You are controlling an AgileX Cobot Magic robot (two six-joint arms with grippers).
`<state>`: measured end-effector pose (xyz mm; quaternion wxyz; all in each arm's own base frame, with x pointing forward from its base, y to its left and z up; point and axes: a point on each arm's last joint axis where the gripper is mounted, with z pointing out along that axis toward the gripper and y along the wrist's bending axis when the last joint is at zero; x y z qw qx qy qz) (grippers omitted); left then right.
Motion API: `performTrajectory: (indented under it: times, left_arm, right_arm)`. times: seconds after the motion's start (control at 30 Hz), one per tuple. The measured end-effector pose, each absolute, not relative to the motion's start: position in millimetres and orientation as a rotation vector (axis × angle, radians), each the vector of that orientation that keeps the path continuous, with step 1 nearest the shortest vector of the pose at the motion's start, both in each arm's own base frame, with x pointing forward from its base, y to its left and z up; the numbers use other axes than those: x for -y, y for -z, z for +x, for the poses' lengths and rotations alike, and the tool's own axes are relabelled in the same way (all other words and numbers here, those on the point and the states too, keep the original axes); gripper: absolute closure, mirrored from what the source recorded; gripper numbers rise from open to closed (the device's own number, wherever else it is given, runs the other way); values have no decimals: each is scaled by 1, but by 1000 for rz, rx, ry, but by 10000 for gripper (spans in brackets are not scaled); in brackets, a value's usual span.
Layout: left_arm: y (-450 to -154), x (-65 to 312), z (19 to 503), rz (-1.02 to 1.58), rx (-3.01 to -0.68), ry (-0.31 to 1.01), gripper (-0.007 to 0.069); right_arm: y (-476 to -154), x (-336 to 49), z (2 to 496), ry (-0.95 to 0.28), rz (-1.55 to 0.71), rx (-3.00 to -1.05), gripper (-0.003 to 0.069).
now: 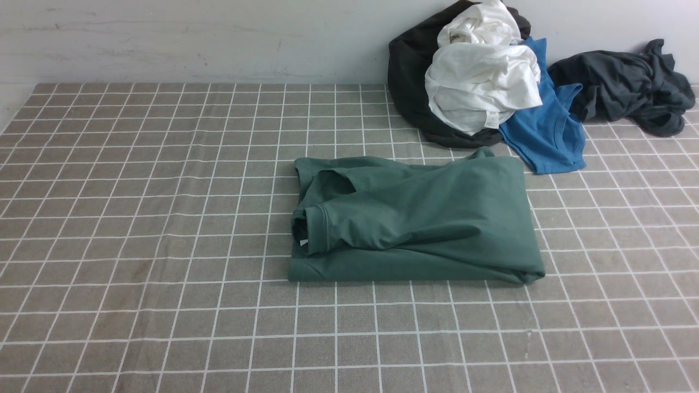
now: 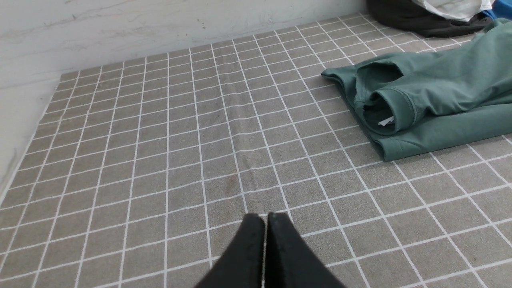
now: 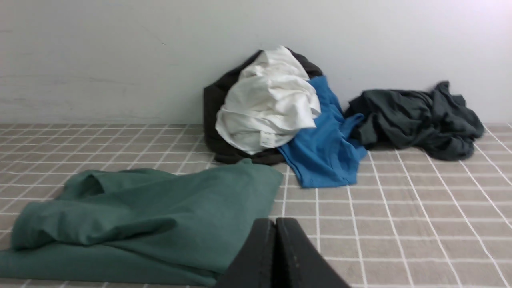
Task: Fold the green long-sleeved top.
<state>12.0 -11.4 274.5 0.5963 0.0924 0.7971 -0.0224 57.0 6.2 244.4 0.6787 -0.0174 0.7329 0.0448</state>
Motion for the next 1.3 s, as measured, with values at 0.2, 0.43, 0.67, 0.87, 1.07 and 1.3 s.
performTrajectory:
  times: [0.2, 0.43, 0.67, 0.87, 1.07, 1.3]
  left_arm:
    - [-275, 11, 12, 215, -1851, 52, 633]
    - [-275, 11, 12, 215, -1851, 52, 633]
    - [-275, 11, 12, 215, -1851, 52, 633]
    - [-275, 11, 12, 215, -1851, 52, 633]
    - [-275, 11, 12, 215, -1851, 52, 633]
    - [-275, 11, 12, 215, -1851, 52, 633]
  right_arm:
    - [-206, -2, 54, -60, 15, -1646, 673]
    - [-192, -1, 57, -31, -3, -1635, 673]
    - [-188, 0, 56, -22, -5, -1680, 673]
    - [-183, 0, 55, -29, 8, -1747, 673]
    - [-183, 0, 55, -30, 10, -1747, 673]
    - [-182, 2, 55, 6, 53, -1748, 673]
